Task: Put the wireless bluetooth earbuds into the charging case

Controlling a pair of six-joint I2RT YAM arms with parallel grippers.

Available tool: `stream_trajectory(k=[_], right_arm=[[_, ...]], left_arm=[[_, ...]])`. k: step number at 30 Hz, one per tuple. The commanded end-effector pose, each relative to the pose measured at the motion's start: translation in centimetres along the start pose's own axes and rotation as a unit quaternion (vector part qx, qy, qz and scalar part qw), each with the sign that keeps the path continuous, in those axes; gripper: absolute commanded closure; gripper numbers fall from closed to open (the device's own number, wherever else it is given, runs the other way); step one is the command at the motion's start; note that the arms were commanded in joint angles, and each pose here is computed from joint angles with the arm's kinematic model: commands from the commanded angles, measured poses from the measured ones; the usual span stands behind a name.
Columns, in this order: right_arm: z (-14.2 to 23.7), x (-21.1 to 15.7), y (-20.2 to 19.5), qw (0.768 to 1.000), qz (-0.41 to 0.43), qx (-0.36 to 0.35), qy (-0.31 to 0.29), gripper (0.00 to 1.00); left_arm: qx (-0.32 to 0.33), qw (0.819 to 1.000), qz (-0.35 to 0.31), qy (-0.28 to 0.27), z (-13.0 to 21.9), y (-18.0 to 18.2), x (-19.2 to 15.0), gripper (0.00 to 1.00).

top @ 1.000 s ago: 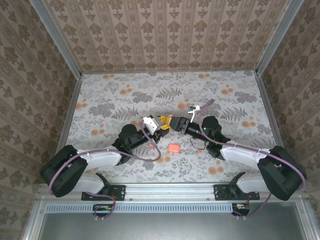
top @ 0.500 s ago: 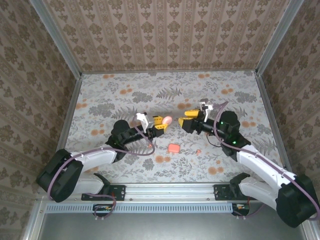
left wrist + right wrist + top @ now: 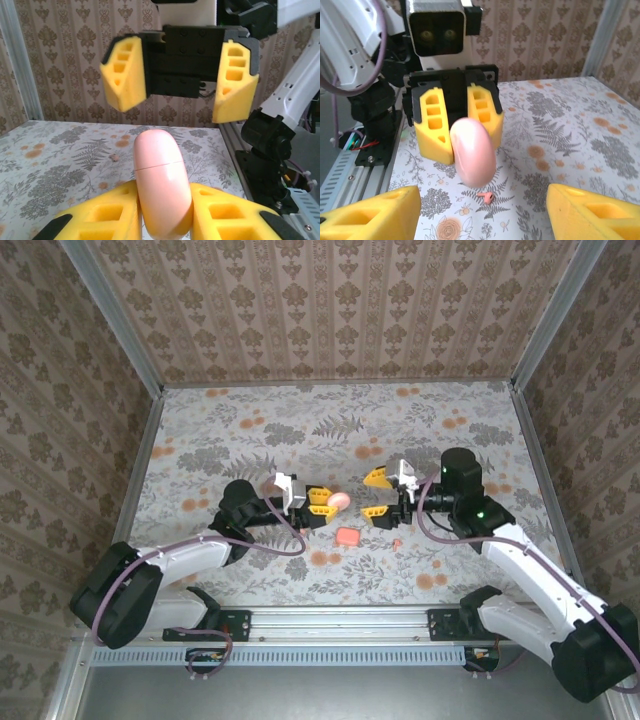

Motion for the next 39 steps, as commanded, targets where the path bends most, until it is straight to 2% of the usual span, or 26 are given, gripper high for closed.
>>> stream_trajectory(k=[1, 17, 39], right_arm=[[-0.2, 0.7, 1.4, 0.997, 0.035, 0.064, -0.006, 0.35], [-2.7, 1.2, 2.7, 0.985, 0.041, 0.166, -0.003, 0.44], [-3.9, 0.7, 2.6, 0.979, 0.039, 0.201, 0.005, 0.64]], left_arm=[[-0.029, 0.999, -0.010, -0.016, -0.1, -0.7, 1.7, 0.75], [-0.033, 0.999, -0.008, -0.013, 0.1, -1.3, 2.0, 0.76], [-0.033, 0.999, -0.020, -0.018, 0.2, -1.4, 2.8, 0.76]])
Point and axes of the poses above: each hand's point on the last joint's axis, 136 mm out from that joint toward the fingers, its own z axis back along the fingers, its own y axis along the line the jaws close on, x = y × z, the point moved 1 cm from there along z, back along the fingers, and after that the axes turned 5 degrees about -z, right-handed, at the moved point
